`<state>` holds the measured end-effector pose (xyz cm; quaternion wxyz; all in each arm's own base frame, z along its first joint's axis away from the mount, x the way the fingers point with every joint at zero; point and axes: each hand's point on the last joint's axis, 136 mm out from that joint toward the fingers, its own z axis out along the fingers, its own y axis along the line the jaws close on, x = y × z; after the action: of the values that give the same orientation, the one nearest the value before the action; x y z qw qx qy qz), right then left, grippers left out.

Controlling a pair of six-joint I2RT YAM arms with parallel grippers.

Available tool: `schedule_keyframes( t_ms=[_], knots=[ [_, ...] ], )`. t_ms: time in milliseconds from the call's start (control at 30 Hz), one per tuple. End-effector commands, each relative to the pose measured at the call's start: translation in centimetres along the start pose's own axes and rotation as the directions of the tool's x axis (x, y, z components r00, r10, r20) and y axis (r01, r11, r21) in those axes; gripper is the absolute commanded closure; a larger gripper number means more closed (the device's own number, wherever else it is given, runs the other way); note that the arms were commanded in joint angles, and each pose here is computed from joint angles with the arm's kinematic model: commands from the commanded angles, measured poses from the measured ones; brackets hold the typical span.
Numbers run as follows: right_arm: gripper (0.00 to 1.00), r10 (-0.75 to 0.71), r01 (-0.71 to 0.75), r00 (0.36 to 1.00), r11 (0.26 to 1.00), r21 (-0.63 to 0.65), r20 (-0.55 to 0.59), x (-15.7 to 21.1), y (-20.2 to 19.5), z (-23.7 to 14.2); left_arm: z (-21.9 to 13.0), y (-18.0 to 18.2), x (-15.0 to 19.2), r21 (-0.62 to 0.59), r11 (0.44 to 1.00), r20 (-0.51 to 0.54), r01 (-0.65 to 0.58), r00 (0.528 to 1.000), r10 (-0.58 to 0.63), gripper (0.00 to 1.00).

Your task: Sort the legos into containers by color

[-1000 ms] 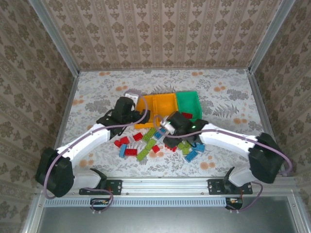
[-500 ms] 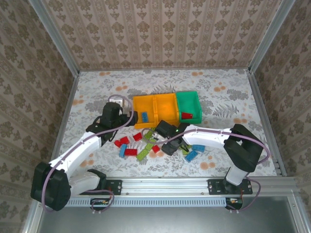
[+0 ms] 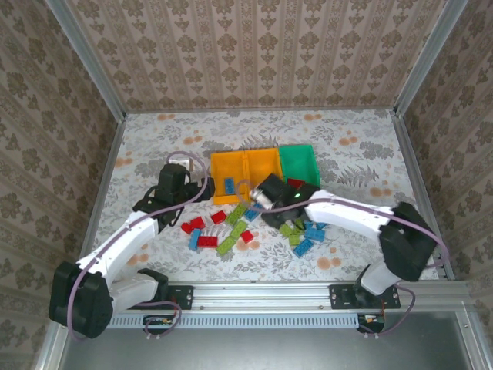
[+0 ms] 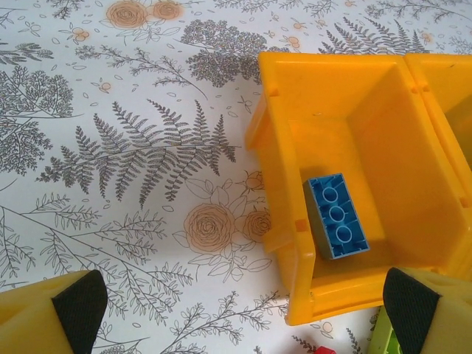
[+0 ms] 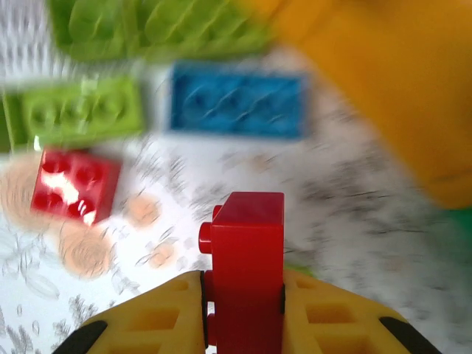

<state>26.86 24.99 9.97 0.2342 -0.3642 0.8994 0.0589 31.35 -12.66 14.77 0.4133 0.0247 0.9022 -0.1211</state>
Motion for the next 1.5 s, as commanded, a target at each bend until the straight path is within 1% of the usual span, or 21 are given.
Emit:
schedule_keyframes(
  t_ms=[0,67,100,167,267,367,433,533,667,833,867,933,1000,1067,1133,1233,1300,1333,1467],
  knots=[
    [0.74,0.190,-0.200,0.966,0.979,0.043,0.178,-2.8,-5.3,-3.1,-0.3,0.7,0.9,-0.022,1.000,-0.017,0.001,1.000,-0.001,0.00],
    [0.72,0.275,-0.306,0.939,0.943,0.133,0.208,-2.8,-9.5,-3.7,-0.2,1.1,1.6,-0.038,0.999,-0.038,0.002,0.999,-0.003,0.00],
    [0.73,0.319,-0.355,0.925,0.919,0.171,0.206,-2.6,-11.6,-3.7,-0.2,1.3,1.9,-0.047,0.999,-0.048,0.003,0.999,-0.005,0.00],
    [0.74,0.394,-0.430,0.899,0.879,0.207,0.194,-2.3,-14.4,-3.3,-0.1,1.7,2.5,-0.065,0.998,-0.071,0.004,0.997,-0.008,0.00],
    [0.75,0.461,-0.488,0.873,0.840,0.239,0.162,-2.4,-17.0,-2.0,-0.2,2.4,3.6,-0.100,0.995,-0.107,0.011,0.994,-0.022,0.00],
    [0.75,0.487,-0.500,0.865,0.817,0.288,0.121,-2.4,-18.8,-0.2,-0.3,2.9,4.7,-0.129,0.991,-0.145,0.021,0.989,-0.040,0.00],
    [0.73,0.495,-0.504,0.862,0.806,0.310,0.112,-2.9,-19.7,0.8,-0.2,3.2,5.5,-0.142,0.990,-0.170,0.027,0.984,-0.051,0.00],
    [0.71,0.509,-0.497,0.858,0.791,0.356,0.066,-2.3,-20.5,2.2,-0.2,4.0,6.7,-0.186,0.982,-0.210,0.035,0.975,-0.075,0.00],
    [0.67,0.521,-0.504,0.852,0.788,0.353,0.052,-2.3,-20.6,3.1,-0.3,5.0,8.4,-0.250,0.967,-0.273,0.046,0.955,-0.116,0.00],
    [0.57,0.525,-0.516,0.848,0.788,0.335,0.071,-2.6,-20.4,3.0,0.1,4.5,10.4,-0.230,0.970,-0.349,0.077,0.924,-0.156,0.00],
    [0.55,0.524,-0.517,0.849,0.790,0.329,0.074,-2.7,-20.3,3.0,0.2,4.4,10.6,-0.219,0.973,-0.357,0.074,0.922,-0.151,0.00],
    [0.47,0.523,-0.518,0.849,0.792,0.322,0.079,-2.7,-20.2,2.8,0.4,3.7,10.8,-0.182,0.981,-0.372,0.062,0.920,-0.127,0.00],
    [0.41,0.524,-0.520,0.848,0.792,0.320,0.081,-2.6,-20.1,2.5,0.5,3.0,10.9,-0.142,0.989,-0.387,0.038,0.917,-0.091,0.01],
    [0.37,0.523,-0.520,0.848,0.793,0.317,0.084,-2.5,-20.0,2.2,0.5,2.5,11.0,-0.107,0.994,-0.404,0.003,0.914,-0.046,0.02],
    [0.33,0.517,-0.524,0.849,0.793,0.312,0.111,-3.0,-20.1,2.0,0.4,2.5,11.3,-0.094,0.995,-0.419,-0.029,0.908,-0.013,0.04],
    [0.30,0.516,-0.523,0.849,0.793,0.313,0.114,-2.8,-20.1,1.9,0.3,2.2,11.8,-0.056,0.996,-0.432,-0.064,0.901,0.034,0.05],
    [0.28,0.515,-0.522,0.850,0.793,0.315,0.112,-2.7,-20.1,1.9,0.2,0.8,12.4,0.018,0.996,-0.431,-0.082,0.899,0.082,0.06],
    [0.28,0.514,-0.520,0.850,0.793,0.317,0.110,-2.7,-20.1,2.0,0.2,0.5,12.4,0.031,0.996,-0.427,-0.086,0.900,0.091,0.07],
    [0.26,0.512,-0.518,0.852,0.793,0.319,0.109,-2.7,-20.1,1.9,-0.7,0.8,12.8,-0.031,0.989,-0.456,-0.143,0.883,0.114,0.10]
  ],
)
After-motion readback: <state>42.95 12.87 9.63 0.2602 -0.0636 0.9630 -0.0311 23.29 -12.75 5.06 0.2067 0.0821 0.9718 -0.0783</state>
